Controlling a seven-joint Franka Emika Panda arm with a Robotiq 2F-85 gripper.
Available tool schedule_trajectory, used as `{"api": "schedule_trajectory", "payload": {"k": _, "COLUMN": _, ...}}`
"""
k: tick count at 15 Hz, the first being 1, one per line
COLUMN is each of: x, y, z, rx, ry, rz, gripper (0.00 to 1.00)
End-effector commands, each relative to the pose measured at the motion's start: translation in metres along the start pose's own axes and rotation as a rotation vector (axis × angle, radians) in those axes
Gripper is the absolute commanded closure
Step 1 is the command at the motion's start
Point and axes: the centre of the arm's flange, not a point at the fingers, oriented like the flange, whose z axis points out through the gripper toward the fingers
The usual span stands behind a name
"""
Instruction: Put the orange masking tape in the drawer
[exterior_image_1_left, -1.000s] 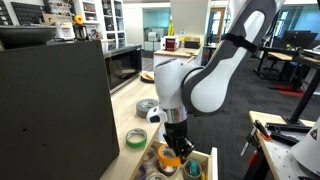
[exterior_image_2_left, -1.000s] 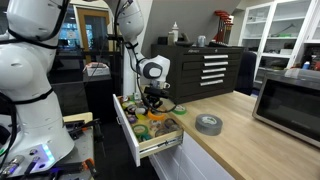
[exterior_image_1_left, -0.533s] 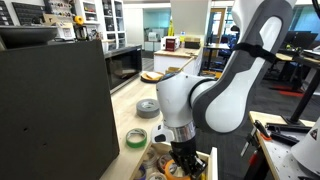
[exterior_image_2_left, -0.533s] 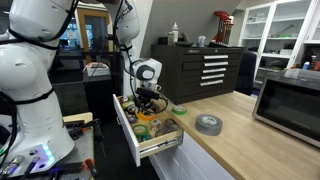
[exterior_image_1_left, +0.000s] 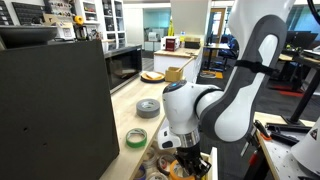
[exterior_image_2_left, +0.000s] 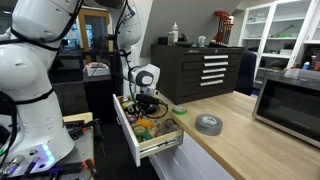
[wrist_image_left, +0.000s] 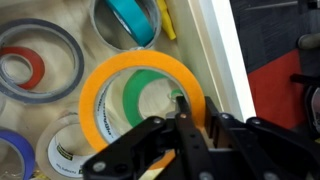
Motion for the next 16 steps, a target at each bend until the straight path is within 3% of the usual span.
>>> {"api": "schedule_trajectory", "payload": {"k": 1, "x": -0.014, "y": 0.012, "z": 0.018, "rx": -0.039, "ry": -0.010, "rz": -0.033, "gripper": 0.95}}
{"api": "schedule_trajectory", "payload": {"k": 3, "x": -0.018, "y": 0.021, "z": 0.024, "rx": -0.055, "ry": -0.005, "rz": -0.046, "gripper": 0.94}}
{"api": "schedule_trajectory", "payload": {"k": 5, "x": -0.018, "y": 0.027, "z": 0.024, "rx": -0.068, "ry": 0.006, "rz": -0.061, "gripper": 0.56}}
{"api": "schedule_trajectory", "payload": {"k": 10, "x": -0.013, "y": 0.029, "z": 0.004, "rx": -0.121, "ry": 0.026, "rz": -0.107, "gripper": 0.26}}
{"api": "schedule_trajectory", "payload": {"k": 13, "x": -0.004, "y": 0.024, "z": -0.022, "rx": -0.106, "ry": 0.049, "rz": -0.085, "gripper": 0.05}}
{"api": "schedule_trajectory", "payload": {"k": 16, "x": 0.000, "y": 0.027, "z": -0.049, "rx": -0.116, "ry": 0.082, "rz": -0.056, "gripper": 0.00}}
